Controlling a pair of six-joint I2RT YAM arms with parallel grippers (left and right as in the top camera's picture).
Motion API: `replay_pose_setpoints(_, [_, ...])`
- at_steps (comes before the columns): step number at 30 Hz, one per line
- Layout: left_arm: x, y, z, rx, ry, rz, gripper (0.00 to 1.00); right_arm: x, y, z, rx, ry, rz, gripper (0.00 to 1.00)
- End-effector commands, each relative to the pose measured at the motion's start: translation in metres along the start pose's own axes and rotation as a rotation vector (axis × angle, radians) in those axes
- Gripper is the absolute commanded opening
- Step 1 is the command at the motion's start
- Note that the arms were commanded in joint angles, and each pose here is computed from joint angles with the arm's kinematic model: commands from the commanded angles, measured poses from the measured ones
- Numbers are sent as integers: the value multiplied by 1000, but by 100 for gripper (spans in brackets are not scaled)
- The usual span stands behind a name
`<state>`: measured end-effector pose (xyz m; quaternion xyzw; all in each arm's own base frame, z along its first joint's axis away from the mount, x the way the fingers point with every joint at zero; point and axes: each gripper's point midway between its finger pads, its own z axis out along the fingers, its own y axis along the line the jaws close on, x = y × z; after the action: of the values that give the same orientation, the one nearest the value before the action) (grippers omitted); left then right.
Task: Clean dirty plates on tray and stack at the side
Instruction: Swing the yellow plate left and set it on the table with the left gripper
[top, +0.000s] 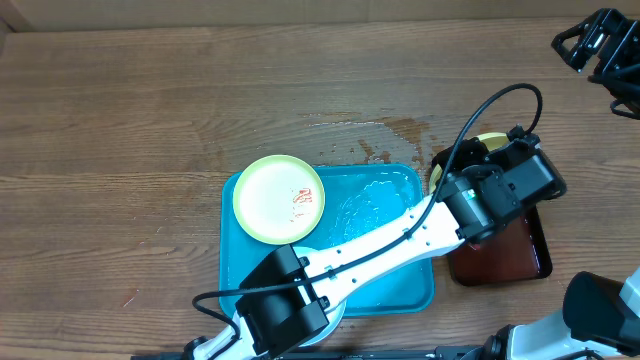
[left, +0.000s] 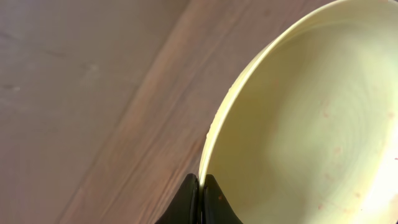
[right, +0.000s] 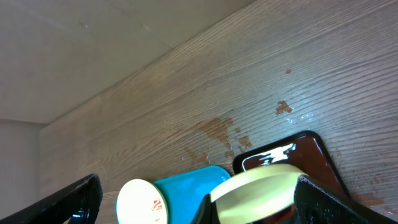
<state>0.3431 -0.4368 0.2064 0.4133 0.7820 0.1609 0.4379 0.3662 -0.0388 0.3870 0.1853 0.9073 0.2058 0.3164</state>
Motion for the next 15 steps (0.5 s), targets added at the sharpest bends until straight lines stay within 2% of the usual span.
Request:
replay_pose_setpoints(1, [9, 35, 12, -147, 35, -77, 4, -4, 8, -16, -16, -48, -27, 100])
replay_pose_setpoints(4, [20, 46, 26, -124, 72, -116, 4, -3, 7, -16, -16, -46, -26, 100])
replay_pose_setpoints(7, [33, 54, 38, -22, 118, -217, 4, -3, 7, -15, -15, -44, -25, 100])
replay_pose_setpoints(10, [39, 69, 39, 138, 150, -365, 4, -2, 7, -15, -14, -40, -23, 100])
replay_pose_setpoints(15, [39, 135, 22, 348, 119, -670, 4, 0, 7, -15, -13, -35, -20, 100])
